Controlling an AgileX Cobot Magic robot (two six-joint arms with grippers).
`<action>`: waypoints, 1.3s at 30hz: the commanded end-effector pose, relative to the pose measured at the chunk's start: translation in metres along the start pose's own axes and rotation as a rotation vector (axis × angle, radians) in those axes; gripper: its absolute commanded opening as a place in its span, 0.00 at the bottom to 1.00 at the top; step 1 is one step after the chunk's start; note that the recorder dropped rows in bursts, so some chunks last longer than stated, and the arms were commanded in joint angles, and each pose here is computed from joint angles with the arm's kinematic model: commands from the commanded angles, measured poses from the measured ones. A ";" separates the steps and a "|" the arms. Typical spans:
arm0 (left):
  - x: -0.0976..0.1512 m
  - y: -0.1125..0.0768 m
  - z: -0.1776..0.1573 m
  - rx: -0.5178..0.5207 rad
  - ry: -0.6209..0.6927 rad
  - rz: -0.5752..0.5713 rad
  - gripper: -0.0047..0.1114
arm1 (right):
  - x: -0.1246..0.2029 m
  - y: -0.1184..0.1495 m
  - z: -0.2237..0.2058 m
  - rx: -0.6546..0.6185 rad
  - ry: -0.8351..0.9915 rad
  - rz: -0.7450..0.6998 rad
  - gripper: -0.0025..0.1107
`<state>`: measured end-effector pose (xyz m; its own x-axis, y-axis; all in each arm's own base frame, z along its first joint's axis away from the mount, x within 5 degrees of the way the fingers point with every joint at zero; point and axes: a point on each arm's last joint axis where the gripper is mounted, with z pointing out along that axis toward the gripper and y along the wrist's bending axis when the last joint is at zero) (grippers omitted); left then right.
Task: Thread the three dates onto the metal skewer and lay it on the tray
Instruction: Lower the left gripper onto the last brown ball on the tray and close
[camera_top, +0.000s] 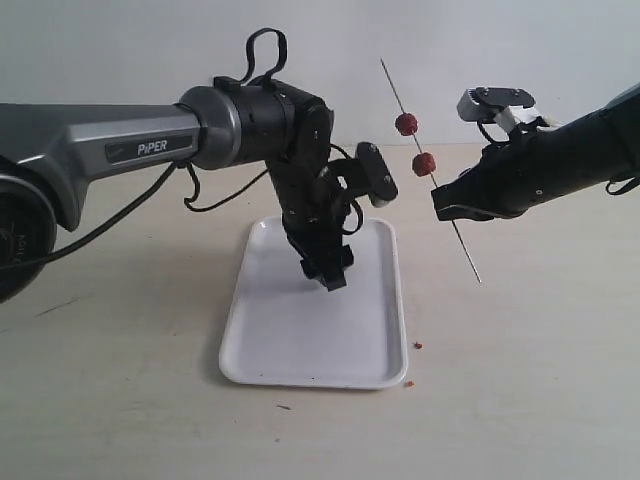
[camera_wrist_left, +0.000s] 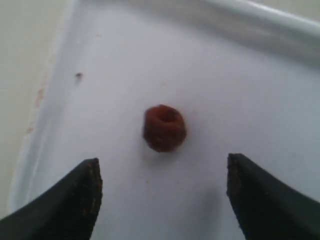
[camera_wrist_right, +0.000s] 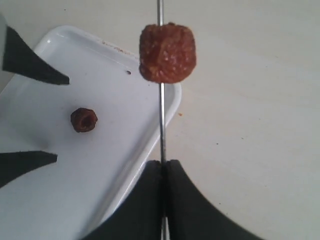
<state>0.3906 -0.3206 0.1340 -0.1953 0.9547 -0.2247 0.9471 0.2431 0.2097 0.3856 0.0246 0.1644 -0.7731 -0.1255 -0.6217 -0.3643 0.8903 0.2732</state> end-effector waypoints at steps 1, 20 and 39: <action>-0.009 -0.013 0.000 0.022 -0.011 0.176 0.63 | -0.003 -0.001 -0.003 0.022 -0.017 -0.010 0.02; -0.012 -0.007 0.000 -0.028 -0.063 0.217 0.63 | -0.002 -0.002 -0.003 0.026 -0.008 -0.026 0.02; -0.003 -0.001 0.018 -0.013 -0.044 0.107 0.50 | -0.002 -0.002 -0.003 0.031 -0.011 -0.026 0.02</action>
<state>0.3920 -0.3301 0.1222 -0.0548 0.9683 -0.2438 0.9580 0.1198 0.2606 0.3864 0.0227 0.1639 -0.7680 -0.1361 -0.6259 -0.3615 0.8987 0.2481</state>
